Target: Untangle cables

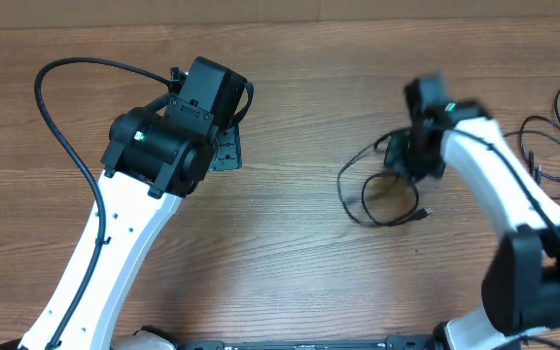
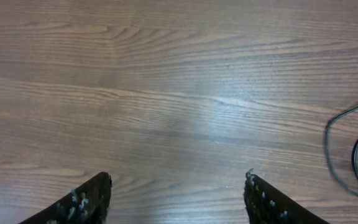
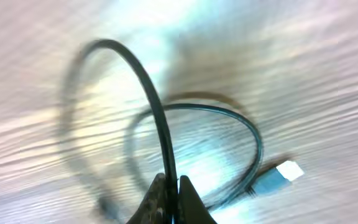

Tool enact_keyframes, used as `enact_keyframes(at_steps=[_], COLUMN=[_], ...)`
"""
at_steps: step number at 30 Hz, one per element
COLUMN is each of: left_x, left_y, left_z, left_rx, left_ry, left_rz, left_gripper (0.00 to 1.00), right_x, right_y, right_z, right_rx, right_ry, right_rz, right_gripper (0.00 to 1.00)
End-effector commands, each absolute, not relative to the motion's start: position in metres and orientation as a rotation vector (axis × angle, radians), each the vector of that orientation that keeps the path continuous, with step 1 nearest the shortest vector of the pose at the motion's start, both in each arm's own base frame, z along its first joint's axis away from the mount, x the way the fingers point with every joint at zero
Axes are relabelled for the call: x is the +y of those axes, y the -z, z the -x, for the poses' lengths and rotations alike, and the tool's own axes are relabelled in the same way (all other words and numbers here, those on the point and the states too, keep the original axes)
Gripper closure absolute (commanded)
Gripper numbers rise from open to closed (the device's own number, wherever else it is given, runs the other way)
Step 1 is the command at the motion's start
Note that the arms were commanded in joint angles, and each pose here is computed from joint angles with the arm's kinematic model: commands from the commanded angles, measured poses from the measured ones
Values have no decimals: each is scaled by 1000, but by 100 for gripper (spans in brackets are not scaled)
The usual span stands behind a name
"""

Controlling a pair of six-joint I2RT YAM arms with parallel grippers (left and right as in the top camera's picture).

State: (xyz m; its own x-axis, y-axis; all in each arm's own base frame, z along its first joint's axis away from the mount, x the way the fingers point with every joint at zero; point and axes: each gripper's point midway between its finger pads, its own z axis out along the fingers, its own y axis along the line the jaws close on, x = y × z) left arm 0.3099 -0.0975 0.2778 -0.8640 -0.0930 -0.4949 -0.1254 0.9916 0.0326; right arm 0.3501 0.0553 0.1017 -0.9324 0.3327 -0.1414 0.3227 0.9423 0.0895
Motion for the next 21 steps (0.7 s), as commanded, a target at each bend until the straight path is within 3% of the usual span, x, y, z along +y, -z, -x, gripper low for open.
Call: enact_keyframes(at_steps=[1,6,11,15,21], left_x=[-94,-94,-94,-94,-94], left_y=[-278,-278,-278,-278,-278], left_z=[-314,-314,-314,-314,-314], left_rx=[2610,2611,2611,2611,2611], left_ry=[-108,-109,-109,-109,-108], left_rz=[188,187,187,188,188], left_gripper=[31,30,29,29,29], right_x=[45,-17,-101,-148,-195], right_y=[-214,-314,-386,-404,-389], right_z=[-385,-391,-361,-345,-328], right_rx=[2648,2323,1977,1858,1856], right_ry=[-90,239,552,577,562], right_rz=[-410,-613,-939,-1094,-1246], right_gripper=[96,96,96,96,96])
